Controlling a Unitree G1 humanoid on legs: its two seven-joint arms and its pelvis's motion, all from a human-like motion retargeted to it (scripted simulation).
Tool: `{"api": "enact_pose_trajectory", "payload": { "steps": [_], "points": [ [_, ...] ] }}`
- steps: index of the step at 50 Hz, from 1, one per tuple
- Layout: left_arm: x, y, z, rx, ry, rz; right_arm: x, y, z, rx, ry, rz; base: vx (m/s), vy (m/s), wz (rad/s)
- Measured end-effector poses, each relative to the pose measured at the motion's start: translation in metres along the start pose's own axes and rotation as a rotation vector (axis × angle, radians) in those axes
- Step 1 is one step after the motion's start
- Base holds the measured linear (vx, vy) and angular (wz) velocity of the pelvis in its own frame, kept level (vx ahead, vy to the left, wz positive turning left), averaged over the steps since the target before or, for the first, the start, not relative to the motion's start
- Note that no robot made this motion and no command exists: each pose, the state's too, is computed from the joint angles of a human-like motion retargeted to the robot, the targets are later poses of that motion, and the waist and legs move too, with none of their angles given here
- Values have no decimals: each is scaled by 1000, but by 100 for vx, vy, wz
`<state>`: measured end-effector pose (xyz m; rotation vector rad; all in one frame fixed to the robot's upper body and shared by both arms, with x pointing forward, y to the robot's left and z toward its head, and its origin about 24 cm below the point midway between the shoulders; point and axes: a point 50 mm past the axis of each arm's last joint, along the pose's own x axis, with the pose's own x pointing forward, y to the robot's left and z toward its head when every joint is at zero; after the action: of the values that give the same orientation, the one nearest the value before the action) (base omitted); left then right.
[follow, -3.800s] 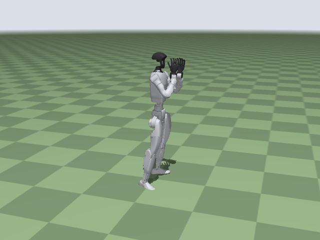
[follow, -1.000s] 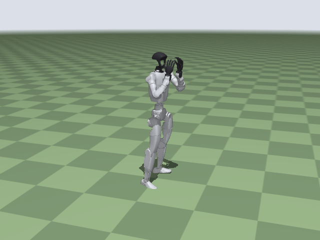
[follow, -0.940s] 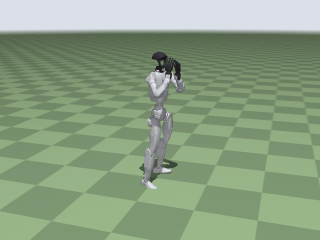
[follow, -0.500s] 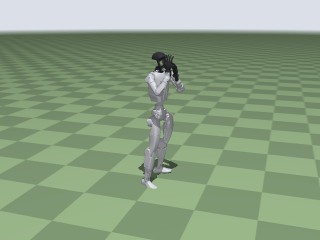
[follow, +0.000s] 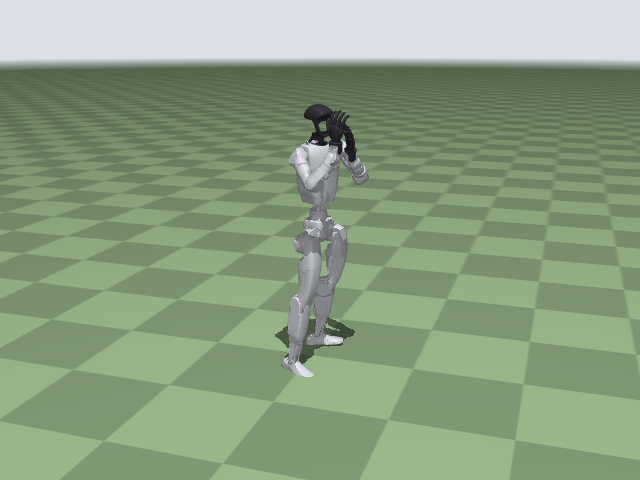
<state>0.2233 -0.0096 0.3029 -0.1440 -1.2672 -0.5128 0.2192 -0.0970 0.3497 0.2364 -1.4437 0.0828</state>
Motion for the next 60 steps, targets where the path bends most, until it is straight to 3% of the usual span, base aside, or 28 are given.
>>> {"api": "enact_pose_trajectory", "payload": {
  "steps": [8, 18, 25, 29, 32, 37, 42, 48, 53, 60],
  "points": [
    [36, 48, -11, 76, -2, 292, -58, 23, 7, 85, 165, 265, 0, -2, 10],
    [-57, 39, 4, 68, 115, 74, -15, 23, -29, -8, 132, 90, 0, 1, 15],
    [-20, 100, -25, 206, 170, 368, -92, 45, -12, 191, 370, 403, 0, 1, 70],
    [-25, 122, -34, 248, 207, 511, -105, 63, -1, 262, 367, 486, 0, 1, 34],
    [-49, 115, -27, 193, 219, 504, -85, 64, -6, 196, 277, 400, 0, 0, 0],
    [-96, 71, -2, 48, 271, 291, -43, 54, -38, 39, 218, 169, 0, 0, 4],
    [-89, 57, -14, 62, 292, 212, -42, 35, -72, -59, 341, 42, 0, 3, 48],
    [-44, 107, -55, 311, 313, 386, -96, 18, -42, 35, 433, 150, 0, 3, 53],
    [-61, 140, -48, 406, 324, 508, -113, 37, -37, 61, 451, 345, 0, 0, -33],
    [-119, 90, -8, 235, 346, 343, -81, 49, -83, -72, 458, 161, -1, -2, -76]
  ]
}}
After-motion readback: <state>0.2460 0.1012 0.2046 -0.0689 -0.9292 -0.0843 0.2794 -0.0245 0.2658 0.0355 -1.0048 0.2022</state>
